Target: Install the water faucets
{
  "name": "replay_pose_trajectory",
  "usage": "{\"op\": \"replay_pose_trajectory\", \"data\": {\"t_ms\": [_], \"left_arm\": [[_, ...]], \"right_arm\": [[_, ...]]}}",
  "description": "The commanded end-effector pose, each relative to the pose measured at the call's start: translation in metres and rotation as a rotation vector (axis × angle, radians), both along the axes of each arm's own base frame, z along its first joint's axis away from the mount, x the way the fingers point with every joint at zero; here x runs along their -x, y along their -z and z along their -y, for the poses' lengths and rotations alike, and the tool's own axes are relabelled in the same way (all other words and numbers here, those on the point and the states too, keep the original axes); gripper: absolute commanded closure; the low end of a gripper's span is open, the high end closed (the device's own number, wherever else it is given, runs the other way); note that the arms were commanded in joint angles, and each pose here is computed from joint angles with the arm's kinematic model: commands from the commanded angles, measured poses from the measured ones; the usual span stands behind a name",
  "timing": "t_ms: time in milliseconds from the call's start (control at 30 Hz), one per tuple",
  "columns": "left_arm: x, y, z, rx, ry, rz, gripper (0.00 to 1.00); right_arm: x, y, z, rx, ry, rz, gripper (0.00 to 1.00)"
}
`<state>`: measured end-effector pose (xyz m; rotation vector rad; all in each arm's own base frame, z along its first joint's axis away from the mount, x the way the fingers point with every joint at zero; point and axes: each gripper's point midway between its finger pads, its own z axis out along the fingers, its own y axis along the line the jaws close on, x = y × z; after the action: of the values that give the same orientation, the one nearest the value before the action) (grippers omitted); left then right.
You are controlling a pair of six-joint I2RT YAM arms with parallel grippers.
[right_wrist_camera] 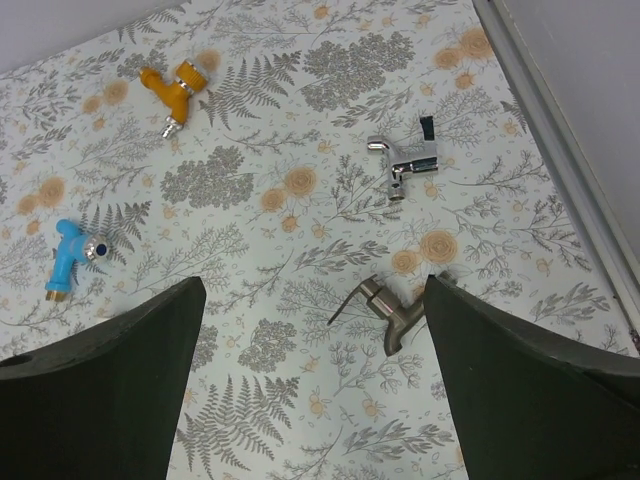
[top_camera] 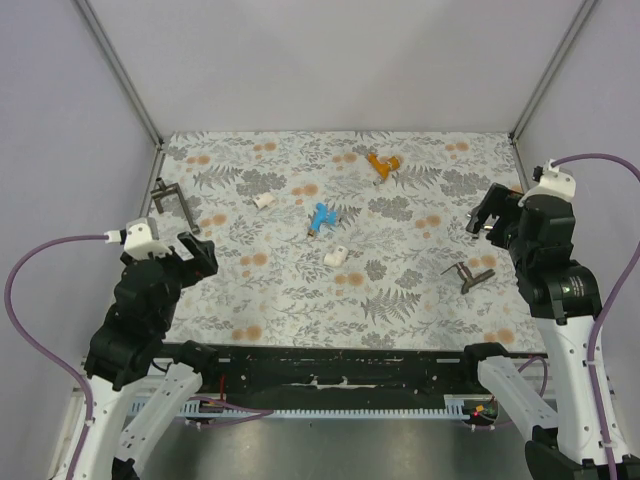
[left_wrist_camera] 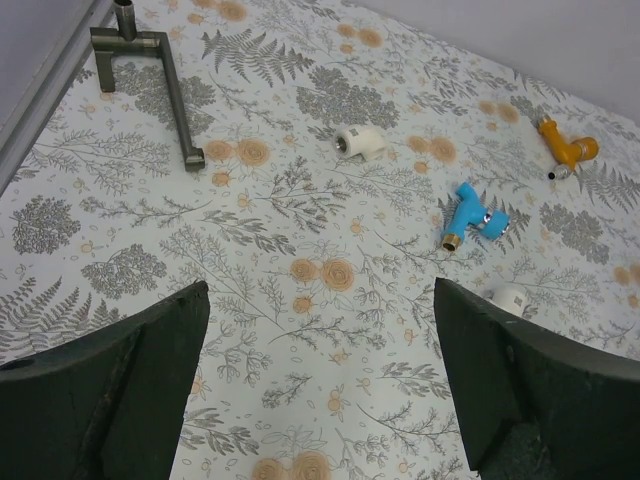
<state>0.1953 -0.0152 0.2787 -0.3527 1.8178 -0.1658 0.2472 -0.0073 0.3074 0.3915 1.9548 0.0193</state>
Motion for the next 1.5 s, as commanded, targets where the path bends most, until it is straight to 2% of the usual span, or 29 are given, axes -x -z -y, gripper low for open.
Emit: {"op": "replay_pose_trajectory", "data": {"t_ms": [0,67,533,733,1000,1167,1467], "left_arm": [[-0.006,-0.01,0.001,-0.008,0.002,0.035,0.02],[-0.007,-0.01,0.002,-0.002,0.002,0.037,0.02],[-0.006,0.002,0.013,0.035,0.05,0.015,0.02],[-0.011,0.017,0.028,0.067,0.102,-0.037,0.03],[-0.02,0.045,0.053,0.102,0.191,-0.143,0.04],[-0.028,0.066,0.071,0.104,0.26,-0.236,0.06],[-0.026,0.091,0.087,0.123,0.332,-0.325,0.06]], "right_arm": [[0.0,-0.002,0.009,0.003,0.061,0.016,0.02],[-0.004,0.003,0.01,-0.034,0.104,0.006,0.02],[-0.045,0.075,-0.028,-0.199,0.053,-0.264,0.02],[-0.071,0.093,-0.054,-0.222,-0.107,-0.317,0.02],[-0.113,0.124,-0.075,-0.197,-0.186,-0.326,0.05],[-0.136,0.144,-0.136,-0.22,-0.365,-0.338,0.09],[-0.173,0.183,-0.25,-0.228,-0.659,-0.337,0.14]]}}
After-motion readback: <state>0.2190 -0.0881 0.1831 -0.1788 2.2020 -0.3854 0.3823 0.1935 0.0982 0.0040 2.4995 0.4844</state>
